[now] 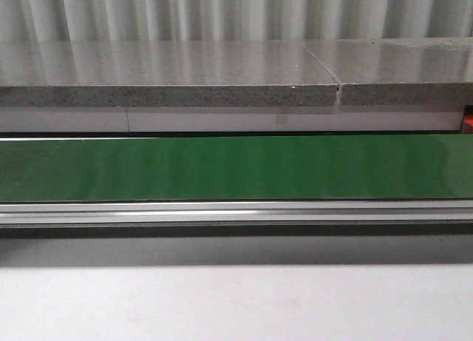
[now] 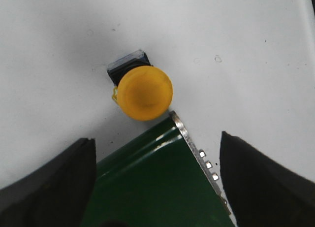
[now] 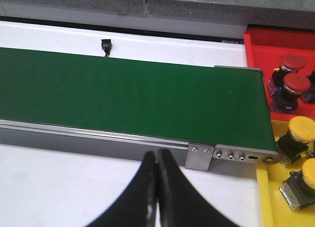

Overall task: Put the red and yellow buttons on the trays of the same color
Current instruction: 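Move the left gripper down over a yellow button on the table, then grasp the yellow button with the left gripper and carry it over the belt, then lower the yellow button onto the belt and open the left gripper, then move the right gripper down to the red button at the belt's end, then grasp the red button with the right gripper and lift it, then carry the red button into the red tray and open the right gripper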

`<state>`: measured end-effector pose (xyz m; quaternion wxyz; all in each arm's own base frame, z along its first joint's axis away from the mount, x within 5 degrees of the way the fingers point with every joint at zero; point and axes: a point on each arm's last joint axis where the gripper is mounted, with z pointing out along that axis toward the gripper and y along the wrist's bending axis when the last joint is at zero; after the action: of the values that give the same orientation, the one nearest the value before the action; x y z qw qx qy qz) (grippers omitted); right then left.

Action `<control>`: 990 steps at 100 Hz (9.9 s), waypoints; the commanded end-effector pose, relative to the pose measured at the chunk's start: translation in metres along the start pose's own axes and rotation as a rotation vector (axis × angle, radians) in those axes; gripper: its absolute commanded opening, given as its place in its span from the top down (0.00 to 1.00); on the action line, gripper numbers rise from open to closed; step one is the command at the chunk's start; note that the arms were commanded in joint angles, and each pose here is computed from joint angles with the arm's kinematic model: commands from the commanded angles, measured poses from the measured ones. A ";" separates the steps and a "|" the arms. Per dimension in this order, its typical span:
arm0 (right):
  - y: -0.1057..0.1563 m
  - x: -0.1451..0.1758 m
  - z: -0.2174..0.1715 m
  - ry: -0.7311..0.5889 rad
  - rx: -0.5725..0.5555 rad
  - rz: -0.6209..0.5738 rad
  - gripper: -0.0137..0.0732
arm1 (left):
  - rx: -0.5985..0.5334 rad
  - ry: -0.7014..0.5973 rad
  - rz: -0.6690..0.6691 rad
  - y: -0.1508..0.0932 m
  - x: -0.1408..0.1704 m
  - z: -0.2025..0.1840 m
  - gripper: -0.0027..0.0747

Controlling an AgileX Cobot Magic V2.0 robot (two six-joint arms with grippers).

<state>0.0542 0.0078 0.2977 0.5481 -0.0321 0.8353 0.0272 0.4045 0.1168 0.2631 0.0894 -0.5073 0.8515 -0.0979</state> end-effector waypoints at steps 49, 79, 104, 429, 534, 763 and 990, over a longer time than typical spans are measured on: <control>0.000 -0.013 -0.003 -0.081 0.006 -0.007 0.92 | 0.055 -0.005 -0.047 -0.010 -0.012 0.025 0.30; 0.000 -0.013 -0.003 -0.081 0.006 -0.007 0.92 | 0.057 -0.011 -0.044 -0.011 -0.014 0.029 0.43; 0.000 -0.013 -0.003 -0.081 0.006 -0.007 0.92 | 0.059 -0.015 -0.016 -0.011 -0.014 0.029 0.66; 0.000 -0.013 -0.003 -0.081 0.006 -0.007 0.92 | 0.449 -0.591 1.337 0.075 0.221 -0.145 0.99; 0.030 -0.113 0.050 0.140 -0.239 -0.105 0.87 | 0.565 -0.738 1.308 0.178 0.267 -0.145 0.99; 0.007 -0.177 0.239 0.617 -0.110 0.044 0.62 | 0.566 -0.740 1.308 0.178 0.267 -0.146 0.99; -0.254 -0.069 0.282 0.527 0.488 0.721 0.66 | 0.566 -0.740 1.308 0.178 0.267 -0.146 0.99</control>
<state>0.3599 -0.2179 0.2211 0.2163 0.3817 0.8984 0.0166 0.0900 -0.0226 0.3296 0.4916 0.1456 0.8569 -0.0539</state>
